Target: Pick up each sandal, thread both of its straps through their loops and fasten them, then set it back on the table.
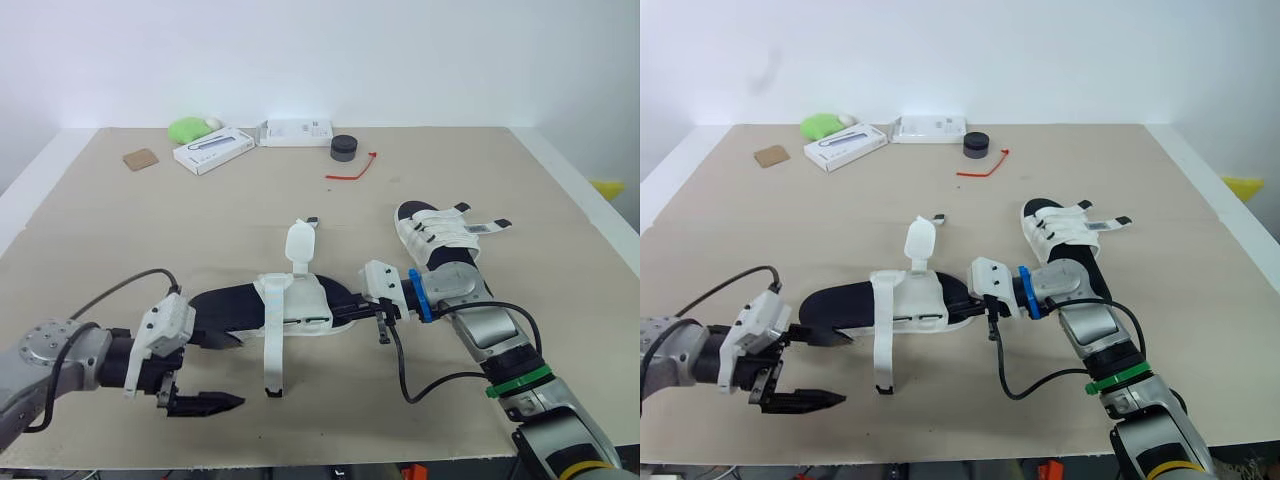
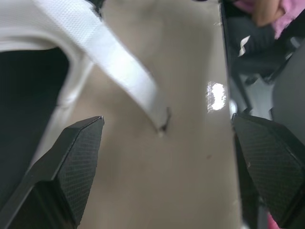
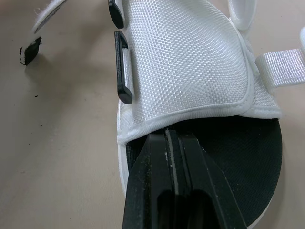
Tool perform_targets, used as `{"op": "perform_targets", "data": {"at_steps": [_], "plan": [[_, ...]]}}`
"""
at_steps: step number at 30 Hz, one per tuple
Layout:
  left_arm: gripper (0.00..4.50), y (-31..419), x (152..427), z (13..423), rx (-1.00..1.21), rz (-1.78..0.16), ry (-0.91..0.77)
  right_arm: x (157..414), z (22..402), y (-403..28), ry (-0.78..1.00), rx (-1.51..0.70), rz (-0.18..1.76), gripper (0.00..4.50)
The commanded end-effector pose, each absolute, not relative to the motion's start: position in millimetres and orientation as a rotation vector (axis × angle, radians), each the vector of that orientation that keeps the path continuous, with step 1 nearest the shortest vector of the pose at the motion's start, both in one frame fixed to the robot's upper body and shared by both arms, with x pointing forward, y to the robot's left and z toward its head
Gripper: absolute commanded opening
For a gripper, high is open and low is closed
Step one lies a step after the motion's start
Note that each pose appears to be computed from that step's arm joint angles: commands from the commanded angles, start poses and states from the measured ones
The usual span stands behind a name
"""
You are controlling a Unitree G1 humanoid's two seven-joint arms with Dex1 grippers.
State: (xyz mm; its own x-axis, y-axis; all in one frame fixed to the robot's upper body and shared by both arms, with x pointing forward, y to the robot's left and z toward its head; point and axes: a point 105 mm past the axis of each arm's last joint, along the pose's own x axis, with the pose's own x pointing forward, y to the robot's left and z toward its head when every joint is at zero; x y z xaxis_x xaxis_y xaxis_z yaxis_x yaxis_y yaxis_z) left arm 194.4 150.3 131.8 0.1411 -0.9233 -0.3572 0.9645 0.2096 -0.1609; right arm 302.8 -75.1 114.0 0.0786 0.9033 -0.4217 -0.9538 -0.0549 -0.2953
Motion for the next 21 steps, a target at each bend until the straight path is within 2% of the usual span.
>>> {"op": "perform_targets", "data": {"at_steps": [1,13,17,21], "plan": [[4.45,142.0,197.6,133.4,0.049,-1.33,0.417,303.4,114.1,-74.8,0.113,-0.6,1.523,0.0],[4.45,117.3,206.3,122.6,-0.139,-1.338,0.499,304.8,114.9,-73.9,0.111,-0.603,1.52,0.0],[3.27,110.9,204.4,117.5,-0.162,-1.371,0.536,304.3,115.2,-75.6,0.114,-0.605,1.515,0.0],[1.66,109.8,203.0,117.2,-0.195,-1.385,0.554,303.4,114.9,-77.0,0.117,-0.605,1.513,0.0]]}}
